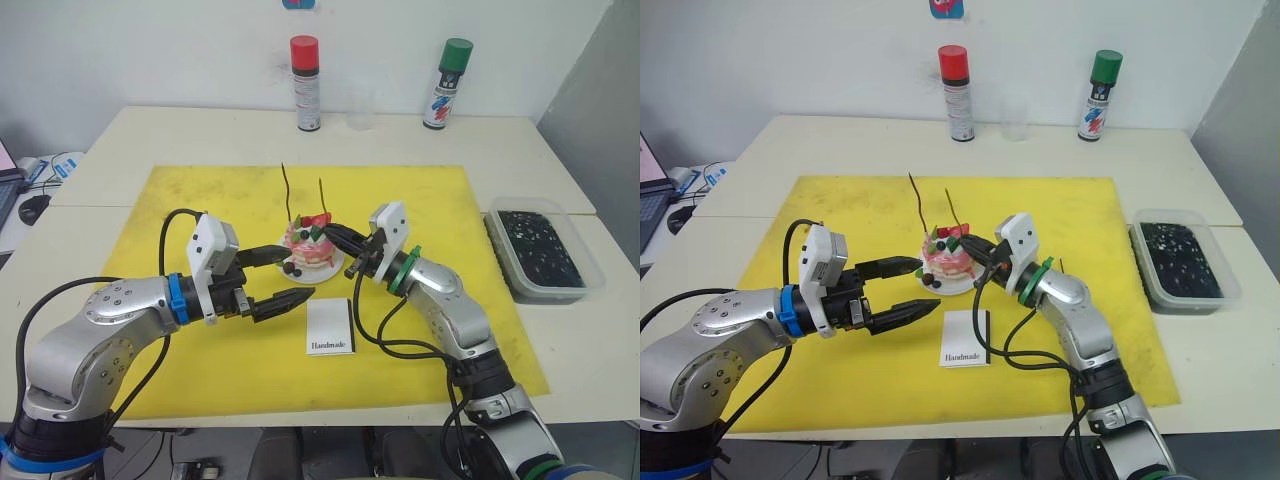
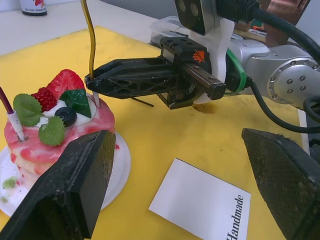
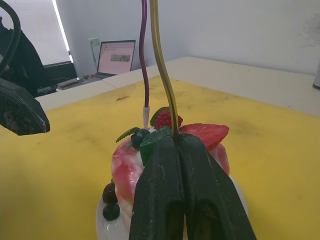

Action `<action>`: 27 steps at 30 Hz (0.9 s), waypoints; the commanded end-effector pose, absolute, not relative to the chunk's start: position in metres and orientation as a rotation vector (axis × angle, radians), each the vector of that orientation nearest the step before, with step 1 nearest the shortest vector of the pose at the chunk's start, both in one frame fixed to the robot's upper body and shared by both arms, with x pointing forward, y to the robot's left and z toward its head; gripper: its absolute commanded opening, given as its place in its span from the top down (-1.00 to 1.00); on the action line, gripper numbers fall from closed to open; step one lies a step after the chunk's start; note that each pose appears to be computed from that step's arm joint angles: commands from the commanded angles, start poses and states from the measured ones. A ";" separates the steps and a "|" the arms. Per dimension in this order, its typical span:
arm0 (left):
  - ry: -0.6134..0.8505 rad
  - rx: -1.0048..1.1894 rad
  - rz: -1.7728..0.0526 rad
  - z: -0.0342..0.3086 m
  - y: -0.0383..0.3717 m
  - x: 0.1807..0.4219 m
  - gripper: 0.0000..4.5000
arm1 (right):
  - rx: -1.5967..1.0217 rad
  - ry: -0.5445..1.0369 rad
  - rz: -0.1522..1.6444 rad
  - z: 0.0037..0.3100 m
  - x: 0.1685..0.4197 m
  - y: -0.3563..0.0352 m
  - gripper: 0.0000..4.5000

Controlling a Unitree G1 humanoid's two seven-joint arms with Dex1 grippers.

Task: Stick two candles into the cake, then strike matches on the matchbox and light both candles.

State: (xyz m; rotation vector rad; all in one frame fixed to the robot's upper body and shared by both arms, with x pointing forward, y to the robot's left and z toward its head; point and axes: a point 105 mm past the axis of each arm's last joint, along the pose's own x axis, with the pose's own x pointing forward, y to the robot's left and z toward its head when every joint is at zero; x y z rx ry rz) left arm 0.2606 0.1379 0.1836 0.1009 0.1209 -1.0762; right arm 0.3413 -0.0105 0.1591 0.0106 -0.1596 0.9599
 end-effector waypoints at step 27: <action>0.095 0.137 -1.080 0.189 0.139 0.259 -1.00 | 0.037 -0.207 0.935 0.180 0.343 -0.019 -0.03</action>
